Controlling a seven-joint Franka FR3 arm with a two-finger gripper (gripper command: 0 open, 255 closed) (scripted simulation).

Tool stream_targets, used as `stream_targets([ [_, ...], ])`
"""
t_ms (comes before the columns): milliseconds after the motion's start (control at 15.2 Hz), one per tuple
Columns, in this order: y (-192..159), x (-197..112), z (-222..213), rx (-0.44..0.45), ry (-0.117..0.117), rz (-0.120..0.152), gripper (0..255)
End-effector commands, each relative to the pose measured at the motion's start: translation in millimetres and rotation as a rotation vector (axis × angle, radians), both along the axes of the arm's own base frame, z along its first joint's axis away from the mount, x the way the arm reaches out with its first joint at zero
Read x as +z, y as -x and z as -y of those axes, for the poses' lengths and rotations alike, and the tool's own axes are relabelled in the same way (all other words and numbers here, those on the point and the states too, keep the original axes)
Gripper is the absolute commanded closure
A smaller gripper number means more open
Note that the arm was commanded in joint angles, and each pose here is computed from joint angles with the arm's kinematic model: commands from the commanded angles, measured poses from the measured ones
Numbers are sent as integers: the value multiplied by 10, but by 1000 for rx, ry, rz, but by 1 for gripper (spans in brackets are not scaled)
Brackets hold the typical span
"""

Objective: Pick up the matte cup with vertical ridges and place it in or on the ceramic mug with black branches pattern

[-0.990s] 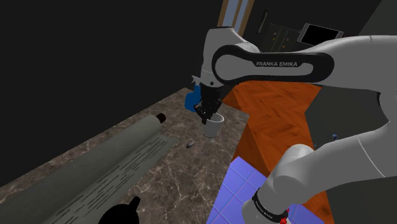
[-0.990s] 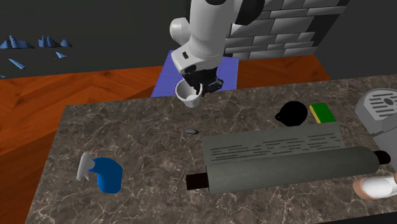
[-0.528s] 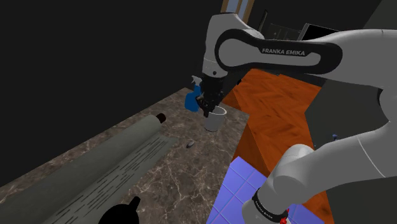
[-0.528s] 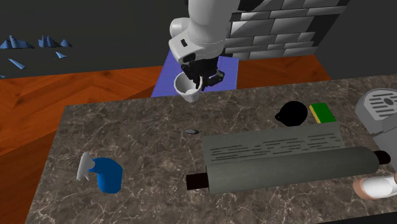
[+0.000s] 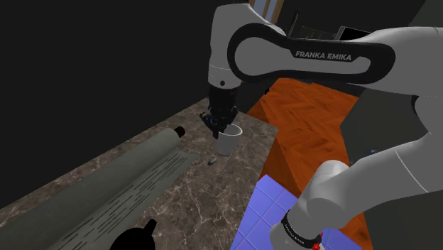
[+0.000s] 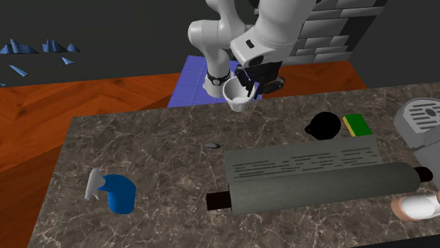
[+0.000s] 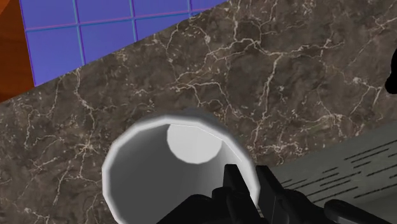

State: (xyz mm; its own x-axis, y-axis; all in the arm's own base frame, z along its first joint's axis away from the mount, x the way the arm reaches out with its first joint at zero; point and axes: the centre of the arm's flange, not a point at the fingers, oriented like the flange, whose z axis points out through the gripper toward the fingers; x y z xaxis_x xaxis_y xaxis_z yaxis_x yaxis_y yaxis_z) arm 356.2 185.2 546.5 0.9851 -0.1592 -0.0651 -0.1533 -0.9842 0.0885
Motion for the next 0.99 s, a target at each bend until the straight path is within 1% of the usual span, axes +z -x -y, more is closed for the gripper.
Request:
stream_targets([
  [0,46,66,-257,-1,-1,0,255],
  [924,336,258,-2072,-1,-1,0,255],
])
